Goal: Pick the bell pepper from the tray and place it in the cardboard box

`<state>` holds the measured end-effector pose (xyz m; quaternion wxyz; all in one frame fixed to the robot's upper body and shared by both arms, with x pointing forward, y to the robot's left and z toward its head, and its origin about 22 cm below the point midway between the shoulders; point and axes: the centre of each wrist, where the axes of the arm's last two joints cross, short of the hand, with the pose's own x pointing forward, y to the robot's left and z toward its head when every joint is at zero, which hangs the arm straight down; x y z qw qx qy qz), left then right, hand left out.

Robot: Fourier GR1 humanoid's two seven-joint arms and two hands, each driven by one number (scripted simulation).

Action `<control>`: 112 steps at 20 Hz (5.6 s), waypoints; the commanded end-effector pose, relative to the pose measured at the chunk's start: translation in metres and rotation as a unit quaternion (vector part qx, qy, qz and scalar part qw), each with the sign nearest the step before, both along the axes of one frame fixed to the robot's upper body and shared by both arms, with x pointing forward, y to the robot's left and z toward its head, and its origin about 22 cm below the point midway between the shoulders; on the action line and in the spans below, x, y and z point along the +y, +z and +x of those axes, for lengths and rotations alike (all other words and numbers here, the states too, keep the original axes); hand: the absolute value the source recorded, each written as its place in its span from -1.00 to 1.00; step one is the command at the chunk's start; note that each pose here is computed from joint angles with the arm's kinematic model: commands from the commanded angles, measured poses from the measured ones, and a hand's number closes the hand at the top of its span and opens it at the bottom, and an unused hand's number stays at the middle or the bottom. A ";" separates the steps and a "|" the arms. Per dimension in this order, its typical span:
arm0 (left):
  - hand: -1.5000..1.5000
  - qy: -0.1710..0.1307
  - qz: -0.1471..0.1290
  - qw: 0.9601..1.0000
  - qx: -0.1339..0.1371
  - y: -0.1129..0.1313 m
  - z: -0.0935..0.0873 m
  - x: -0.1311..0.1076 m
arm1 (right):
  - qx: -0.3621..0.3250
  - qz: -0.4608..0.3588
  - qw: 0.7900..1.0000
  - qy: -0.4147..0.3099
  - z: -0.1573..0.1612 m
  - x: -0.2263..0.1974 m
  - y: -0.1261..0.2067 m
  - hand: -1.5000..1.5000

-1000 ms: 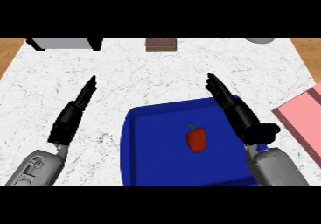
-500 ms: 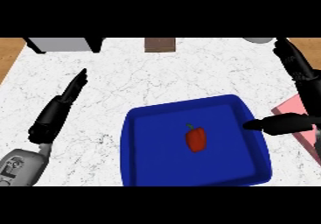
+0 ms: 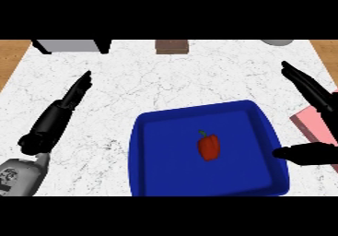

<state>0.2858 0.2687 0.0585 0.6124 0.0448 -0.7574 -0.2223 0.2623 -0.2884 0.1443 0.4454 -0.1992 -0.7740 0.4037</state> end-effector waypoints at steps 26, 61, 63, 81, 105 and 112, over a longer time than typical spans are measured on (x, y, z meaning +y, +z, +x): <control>0.00 -0.012 0.001 1.000 -0.001 0.012 0.003 0.001 | 0.197 -0.386 0.901 -0.021 -0.036 0.189 -0.001 -1.00; 0.00 -0.004 0.009 1.000 0.000 0.004 0.014 -0.011 | 0.197 -0.436 0.876 -0.067 -0.009 0.187 -0.107 -1.00; 0.00 -0.005 0.004 1.000 0.009 0.026 0.011 -0.005 | 0.189 -0.452 0.867 -0.089 0.000 0.184 -0.098 -1.00; 0.00 -0.005 0.001 1.000 -0.001 0.001 0.005 -0.001 | 0.107 -0.448 0.887 -0.021 0.019 0.166 -0.144 1.00; 0.00 0.000 -0.003 1.000 -0.002 0.002 0.011 0.014 | -0.027 -0.228 0.957 -0.176 0.013 0.093 -0.006 1.00; 0.00 0.008 0.012 1.000 -0.002 0.006 0.006 0.005 | -0.040 -0.065 0.929 -0.361 0.012 0.055 0.043 1.00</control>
